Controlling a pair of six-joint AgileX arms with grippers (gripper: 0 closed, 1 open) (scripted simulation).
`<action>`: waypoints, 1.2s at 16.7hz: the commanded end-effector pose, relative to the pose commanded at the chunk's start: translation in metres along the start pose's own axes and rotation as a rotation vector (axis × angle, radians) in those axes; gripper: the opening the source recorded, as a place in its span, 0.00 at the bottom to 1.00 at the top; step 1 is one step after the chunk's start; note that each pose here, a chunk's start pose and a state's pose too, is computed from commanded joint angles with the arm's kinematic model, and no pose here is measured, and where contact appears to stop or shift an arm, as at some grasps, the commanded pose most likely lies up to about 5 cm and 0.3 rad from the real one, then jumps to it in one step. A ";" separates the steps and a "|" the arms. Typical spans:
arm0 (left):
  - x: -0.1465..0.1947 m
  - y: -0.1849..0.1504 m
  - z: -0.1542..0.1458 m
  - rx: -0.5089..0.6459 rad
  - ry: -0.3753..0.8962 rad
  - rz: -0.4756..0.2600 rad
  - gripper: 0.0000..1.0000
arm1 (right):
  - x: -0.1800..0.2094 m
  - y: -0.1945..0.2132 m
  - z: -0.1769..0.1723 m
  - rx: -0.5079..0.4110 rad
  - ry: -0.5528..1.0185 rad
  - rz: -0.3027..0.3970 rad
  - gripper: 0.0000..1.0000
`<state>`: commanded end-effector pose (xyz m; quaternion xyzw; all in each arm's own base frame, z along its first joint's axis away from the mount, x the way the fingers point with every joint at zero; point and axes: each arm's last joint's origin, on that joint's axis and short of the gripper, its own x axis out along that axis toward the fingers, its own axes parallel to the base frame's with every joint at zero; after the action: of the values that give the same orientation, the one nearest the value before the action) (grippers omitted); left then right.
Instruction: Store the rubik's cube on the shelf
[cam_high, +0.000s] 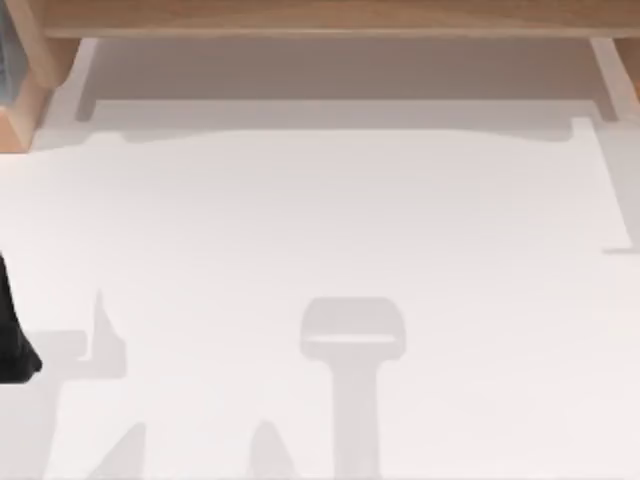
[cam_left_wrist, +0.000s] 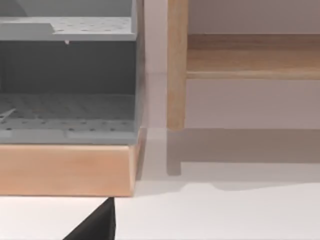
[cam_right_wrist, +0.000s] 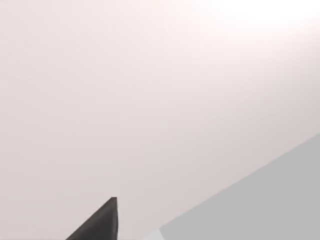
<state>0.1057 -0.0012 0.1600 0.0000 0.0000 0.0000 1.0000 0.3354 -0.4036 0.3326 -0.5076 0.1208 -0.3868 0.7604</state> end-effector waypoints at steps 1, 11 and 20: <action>0.000 0.000 0.000 0.000 0.000 0.000 1.00 | 0.003 0.001 -0.003 0.029 0.047 0.041 1.00; 0.000 0.000 0.000 0.000 0.000 0.000 1.00 | -0.030 0.137 0.063 0.450 0.677 0.900 1.00; 0.000 0.000 0.000 0.000 0.000 0.000 1.00 | -0.105 0.186 0.179 0.484 1.016 1.260 1.00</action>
<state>0.1057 -0.0012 0.1600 0.0000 0.0000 0.0000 1.0000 0.4543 -0.1730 0.2314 0.0671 0.6222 -0.0869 0.7751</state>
